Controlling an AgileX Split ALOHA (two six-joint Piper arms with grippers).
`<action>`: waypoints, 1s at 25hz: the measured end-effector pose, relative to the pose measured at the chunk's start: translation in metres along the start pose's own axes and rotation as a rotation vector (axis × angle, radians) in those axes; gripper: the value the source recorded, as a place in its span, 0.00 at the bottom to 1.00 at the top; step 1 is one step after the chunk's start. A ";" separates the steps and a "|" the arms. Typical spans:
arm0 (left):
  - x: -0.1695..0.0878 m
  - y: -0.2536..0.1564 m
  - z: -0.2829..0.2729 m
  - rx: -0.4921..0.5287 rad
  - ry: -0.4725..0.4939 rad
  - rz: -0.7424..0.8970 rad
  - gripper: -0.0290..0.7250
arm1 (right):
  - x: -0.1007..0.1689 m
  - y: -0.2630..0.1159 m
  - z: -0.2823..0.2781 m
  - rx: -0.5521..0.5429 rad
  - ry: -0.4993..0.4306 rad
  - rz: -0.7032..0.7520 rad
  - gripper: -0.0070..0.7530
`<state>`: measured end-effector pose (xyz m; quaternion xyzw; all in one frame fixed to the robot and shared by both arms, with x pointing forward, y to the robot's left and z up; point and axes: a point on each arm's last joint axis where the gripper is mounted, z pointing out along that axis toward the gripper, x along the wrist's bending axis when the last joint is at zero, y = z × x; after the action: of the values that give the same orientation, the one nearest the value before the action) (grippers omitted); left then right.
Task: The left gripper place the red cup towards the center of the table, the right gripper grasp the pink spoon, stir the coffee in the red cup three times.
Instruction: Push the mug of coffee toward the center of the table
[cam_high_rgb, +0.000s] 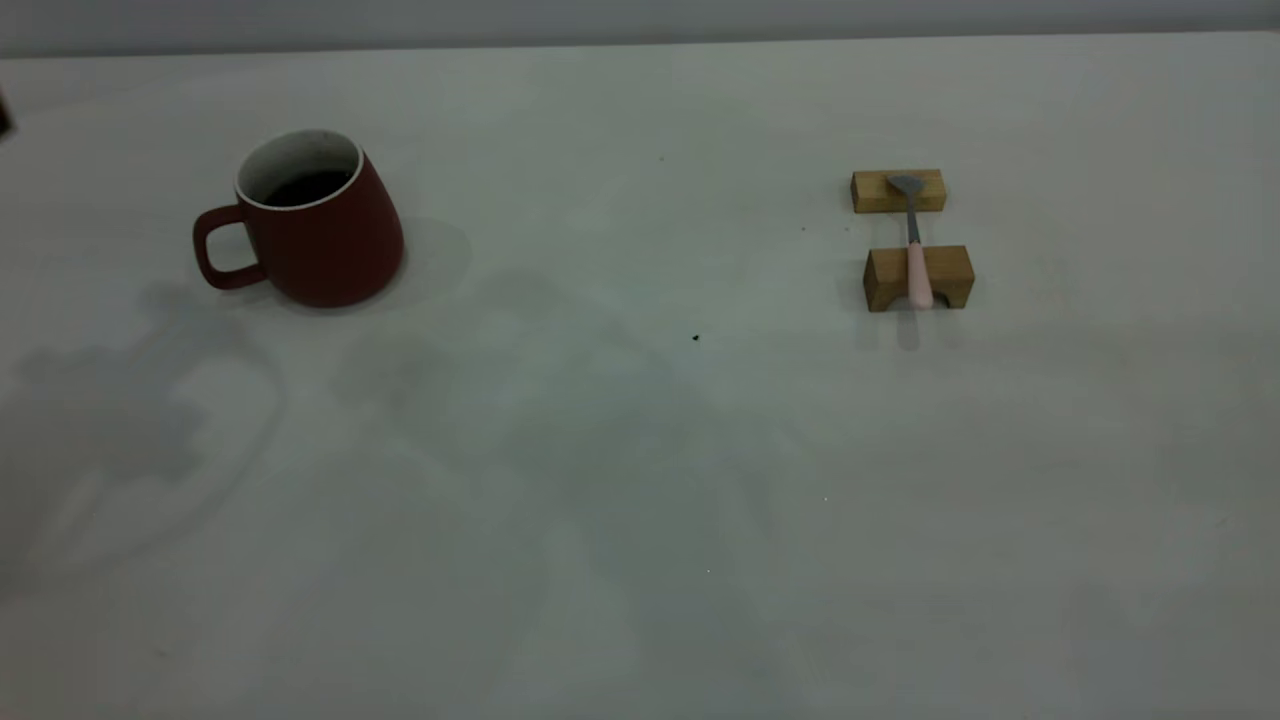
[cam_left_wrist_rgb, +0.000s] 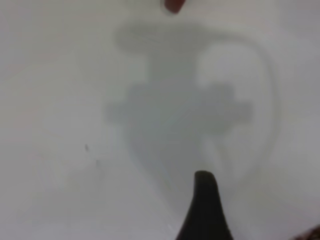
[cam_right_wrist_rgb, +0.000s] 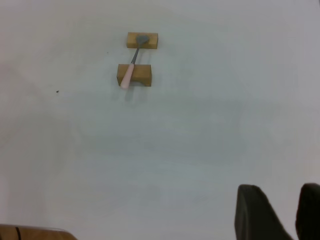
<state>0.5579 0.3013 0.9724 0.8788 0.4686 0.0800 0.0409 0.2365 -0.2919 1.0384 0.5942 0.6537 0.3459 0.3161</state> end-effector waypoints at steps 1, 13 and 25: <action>0.005 0.007 0.010 0.009 -0.006 0.017 0.92 | 0.000 0.000 0.000 0.000 0.000 0.000 0.33; 0.035 0.059 0.095 0.039 -0.033 0.161 0.88 | 0.000 0.000 0.000 0.000 0.000 0.000 0.33; 0.023 0.079 0.151 0.031 -0.039 0.275 0.81 | 0.000 0.000 0.000 0.000 0.000 0.000 0.33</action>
<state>0.6622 0.2764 0.8378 0.9368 0.3438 0.0605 0.0248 0.2365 -0.2919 1.0384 0.5942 0.6537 0.3459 0.3161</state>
